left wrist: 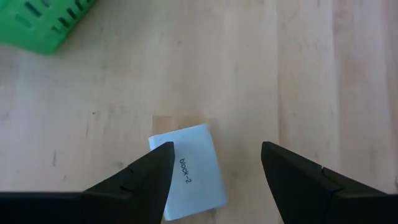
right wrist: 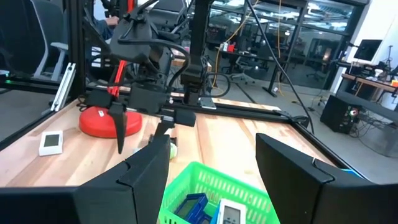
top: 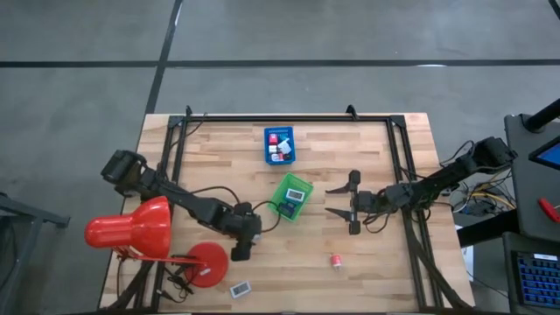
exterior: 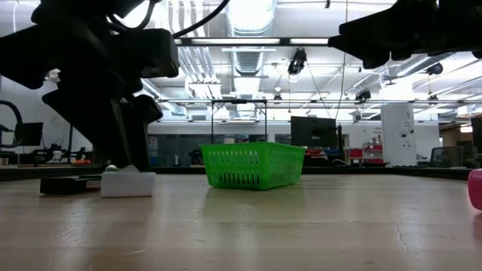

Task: Pick & Place Office items
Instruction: Put the big white charger adapter into the blue bin

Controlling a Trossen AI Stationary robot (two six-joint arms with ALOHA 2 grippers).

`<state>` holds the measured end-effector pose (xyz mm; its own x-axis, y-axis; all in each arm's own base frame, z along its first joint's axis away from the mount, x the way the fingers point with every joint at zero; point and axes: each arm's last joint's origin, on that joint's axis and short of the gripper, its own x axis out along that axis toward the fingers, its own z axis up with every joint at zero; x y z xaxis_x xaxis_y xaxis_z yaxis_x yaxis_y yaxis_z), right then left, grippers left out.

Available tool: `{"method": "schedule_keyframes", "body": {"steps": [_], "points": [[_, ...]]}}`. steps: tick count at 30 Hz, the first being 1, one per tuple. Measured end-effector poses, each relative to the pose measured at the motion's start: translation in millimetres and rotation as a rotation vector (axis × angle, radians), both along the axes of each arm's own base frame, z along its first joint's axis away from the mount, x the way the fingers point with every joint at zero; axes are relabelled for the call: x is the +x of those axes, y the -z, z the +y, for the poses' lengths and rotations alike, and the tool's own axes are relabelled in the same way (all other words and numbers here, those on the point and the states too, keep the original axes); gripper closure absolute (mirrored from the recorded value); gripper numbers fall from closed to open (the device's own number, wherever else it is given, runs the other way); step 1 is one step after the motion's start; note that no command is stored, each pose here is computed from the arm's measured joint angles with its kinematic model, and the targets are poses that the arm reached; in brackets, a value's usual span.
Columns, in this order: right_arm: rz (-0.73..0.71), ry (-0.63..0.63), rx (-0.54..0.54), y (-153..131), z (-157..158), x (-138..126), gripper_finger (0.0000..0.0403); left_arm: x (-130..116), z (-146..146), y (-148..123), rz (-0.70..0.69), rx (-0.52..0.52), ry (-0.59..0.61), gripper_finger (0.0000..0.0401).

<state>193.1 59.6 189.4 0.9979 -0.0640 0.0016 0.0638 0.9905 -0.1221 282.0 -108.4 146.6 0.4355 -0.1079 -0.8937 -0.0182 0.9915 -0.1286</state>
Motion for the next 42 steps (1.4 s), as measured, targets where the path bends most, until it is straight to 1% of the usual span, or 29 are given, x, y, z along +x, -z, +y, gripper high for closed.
{"method": "schedule_keyframes", "body": {"steps": [5, 11, 15, 28, 37, 42], "points": [[0.0, -0.001, -0.007, 0.0, 0.0, 0.0, 0.0175, -1.2, 1.5, -1.4, 0.022, 0.03, -0.03, 0.0151], [0.0, -0.003, -0.008, 0.0, 0.1, 0.0, 0.0175, 1.6, 2.6, -9.1, 0.033, 0.102, -0.05, 0.0151], [0.001, -0.003, -0.008, 0.0, 0.1, 0.0, 0.0175, 1.9, 3.0, -11.1, 0.036, 0.129, -0.057, 0.0151], [0.006, -0.003, -0.009, 0.5, 0.1, 0.0, 0.0175, 1.2, 3.3, -3.3, 0.075, 0.138, -0.073, 0.0151], [0.006, -0.003, -0.01, 0.5, 0.1, 0.0, 0.0175, 2.5, 2.7, 7.7, 0.112, 0.147, -0.081, 0.0151], [0.006, -0.003, -0.01, 0.5, 0.1, 0.0, 0.0175, 2.7, 2.7, 7.8, 0.11, 0.149, -0.083, 0.0151]]}}
